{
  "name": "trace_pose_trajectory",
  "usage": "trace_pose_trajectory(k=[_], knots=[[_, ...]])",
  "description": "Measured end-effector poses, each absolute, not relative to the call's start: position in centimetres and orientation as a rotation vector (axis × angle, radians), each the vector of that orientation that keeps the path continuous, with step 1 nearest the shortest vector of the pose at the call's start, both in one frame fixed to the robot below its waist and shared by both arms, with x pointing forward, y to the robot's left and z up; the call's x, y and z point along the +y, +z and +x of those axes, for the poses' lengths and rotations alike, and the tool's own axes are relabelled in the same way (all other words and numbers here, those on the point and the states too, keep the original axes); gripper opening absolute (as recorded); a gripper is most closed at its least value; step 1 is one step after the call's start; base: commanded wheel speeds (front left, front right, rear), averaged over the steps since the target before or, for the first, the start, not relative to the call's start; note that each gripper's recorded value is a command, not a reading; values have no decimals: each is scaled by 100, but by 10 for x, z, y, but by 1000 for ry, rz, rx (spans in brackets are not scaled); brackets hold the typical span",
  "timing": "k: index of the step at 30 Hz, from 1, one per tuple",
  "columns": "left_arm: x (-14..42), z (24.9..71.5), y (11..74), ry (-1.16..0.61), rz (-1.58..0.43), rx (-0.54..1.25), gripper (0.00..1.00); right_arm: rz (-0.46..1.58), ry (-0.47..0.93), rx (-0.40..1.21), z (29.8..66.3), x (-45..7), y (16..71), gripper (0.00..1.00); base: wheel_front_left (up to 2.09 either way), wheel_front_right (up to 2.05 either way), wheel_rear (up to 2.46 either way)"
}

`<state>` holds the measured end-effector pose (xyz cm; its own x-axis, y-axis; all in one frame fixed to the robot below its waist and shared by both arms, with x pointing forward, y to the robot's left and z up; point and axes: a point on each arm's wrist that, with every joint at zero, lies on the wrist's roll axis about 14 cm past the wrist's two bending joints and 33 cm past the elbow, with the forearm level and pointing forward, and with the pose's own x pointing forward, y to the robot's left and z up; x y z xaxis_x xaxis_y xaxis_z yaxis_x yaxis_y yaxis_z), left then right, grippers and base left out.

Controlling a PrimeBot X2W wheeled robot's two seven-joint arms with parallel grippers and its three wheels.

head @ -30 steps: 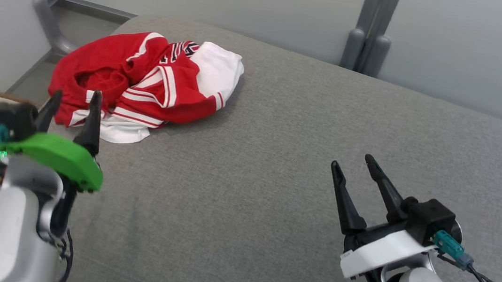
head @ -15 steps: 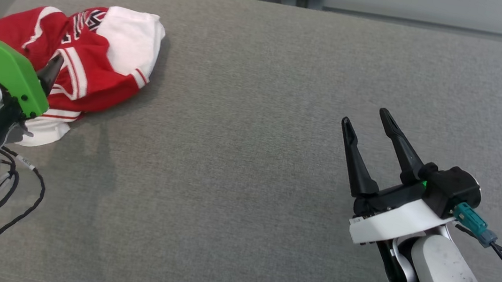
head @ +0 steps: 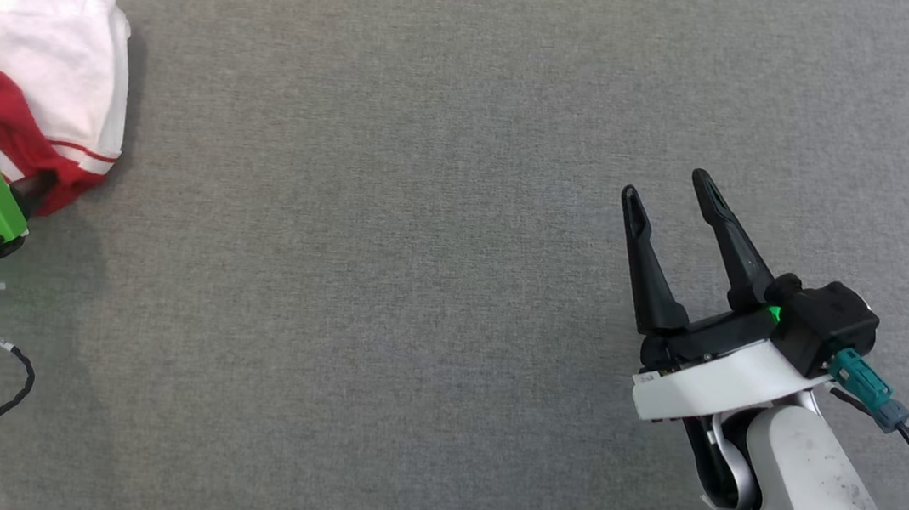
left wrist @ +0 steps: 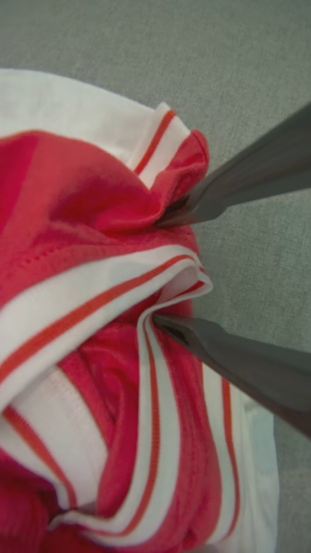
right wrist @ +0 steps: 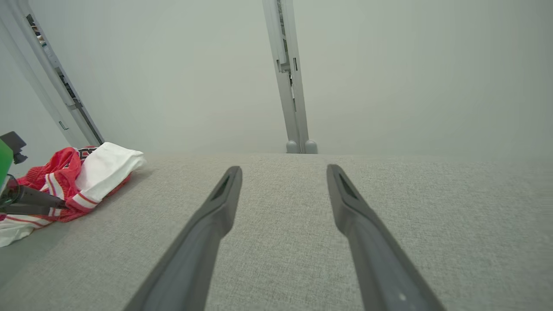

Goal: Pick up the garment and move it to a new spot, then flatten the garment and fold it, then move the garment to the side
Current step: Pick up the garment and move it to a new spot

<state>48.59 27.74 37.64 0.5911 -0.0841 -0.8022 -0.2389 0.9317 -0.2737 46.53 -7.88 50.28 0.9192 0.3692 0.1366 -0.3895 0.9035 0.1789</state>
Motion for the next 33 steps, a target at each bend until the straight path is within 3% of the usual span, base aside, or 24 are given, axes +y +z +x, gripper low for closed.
trace_pose_trajectory(k=[1,2,3,11,21,33], knots=[[276,486,371,92,-373,953,91,204,385,-96,466,-81,501,100,0,0,0],[273,487,366,90,-370,962,37,204,378,-91,466,-84,499,100,0,0,0],[271,488,364,85,-366,969,0,203,373,-87,466,-85,497,100,0,0,0],[267,497,381,41,-275,916,0,210,363,-89,460,-87,502,100,0,0,0],[243,520,491,-135,-27,650,0,245,348,-141,433,-87,532,100,0,0,0],[82,509,626,-593,82,310,0,249,228,-230,401,-128,564,100,0,0,0]])
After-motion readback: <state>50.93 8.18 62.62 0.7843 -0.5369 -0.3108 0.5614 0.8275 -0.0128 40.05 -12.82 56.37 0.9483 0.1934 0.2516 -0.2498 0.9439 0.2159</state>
